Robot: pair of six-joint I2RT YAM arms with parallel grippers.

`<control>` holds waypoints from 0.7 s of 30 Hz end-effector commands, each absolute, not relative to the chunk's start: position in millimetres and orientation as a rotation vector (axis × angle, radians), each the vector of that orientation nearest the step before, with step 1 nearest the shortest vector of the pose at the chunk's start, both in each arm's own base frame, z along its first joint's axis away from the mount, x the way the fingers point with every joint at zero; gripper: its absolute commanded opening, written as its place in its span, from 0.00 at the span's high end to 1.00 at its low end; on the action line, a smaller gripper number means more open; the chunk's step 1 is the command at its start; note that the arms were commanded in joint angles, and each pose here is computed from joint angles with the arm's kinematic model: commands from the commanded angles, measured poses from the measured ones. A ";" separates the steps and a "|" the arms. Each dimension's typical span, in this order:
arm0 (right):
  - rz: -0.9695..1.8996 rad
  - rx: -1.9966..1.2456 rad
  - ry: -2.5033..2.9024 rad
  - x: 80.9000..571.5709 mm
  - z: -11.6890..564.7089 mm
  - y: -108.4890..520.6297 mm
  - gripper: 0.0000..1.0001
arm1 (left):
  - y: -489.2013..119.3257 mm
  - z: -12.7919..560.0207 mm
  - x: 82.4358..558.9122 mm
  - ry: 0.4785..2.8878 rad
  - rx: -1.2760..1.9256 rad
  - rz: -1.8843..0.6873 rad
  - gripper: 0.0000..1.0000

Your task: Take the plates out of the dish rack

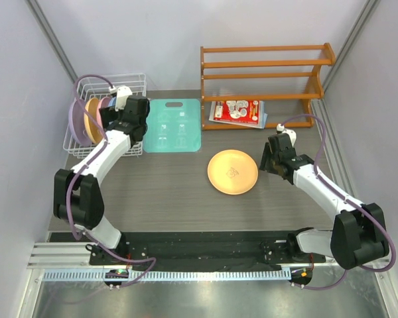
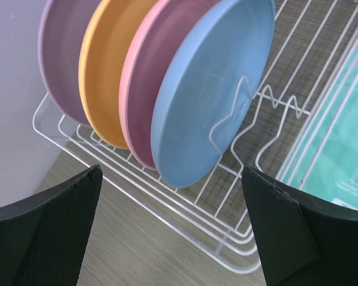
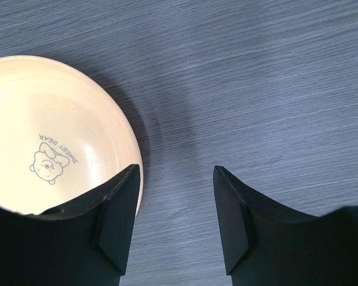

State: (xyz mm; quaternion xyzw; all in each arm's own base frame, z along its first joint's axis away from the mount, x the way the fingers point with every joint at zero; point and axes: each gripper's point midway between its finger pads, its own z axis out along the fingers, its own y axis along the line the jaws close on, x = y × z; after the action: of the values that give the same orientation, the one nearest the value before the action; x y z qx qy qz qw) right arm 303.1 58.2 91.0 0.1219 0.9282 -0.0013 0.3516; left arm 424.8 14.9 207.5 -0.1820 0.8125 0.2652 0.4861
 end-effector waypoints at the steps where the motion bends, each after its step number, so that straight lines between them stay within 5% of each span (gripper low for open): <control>1: -0.014 0.305 2.344 318.3 110.0 57.3 0.42 | 31.4 233.3 444.5 1.867 -0.515 0.702 0.03; 21: -0.016 0.271 2.419 326.1 81.9 64.6 0.44 | 61.2 212.5 470.5 1.851 -0.560 0.884 0.38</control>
State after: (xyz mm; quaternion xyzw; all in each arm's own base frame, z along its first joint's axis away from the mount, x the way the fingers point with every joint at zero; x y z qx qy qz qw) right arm 307.2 59.9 66.5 0.1097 0.9418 -0.0157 0.3175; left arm 466.4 47.1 192.5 -0.1942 0.7918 0.3446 0.4654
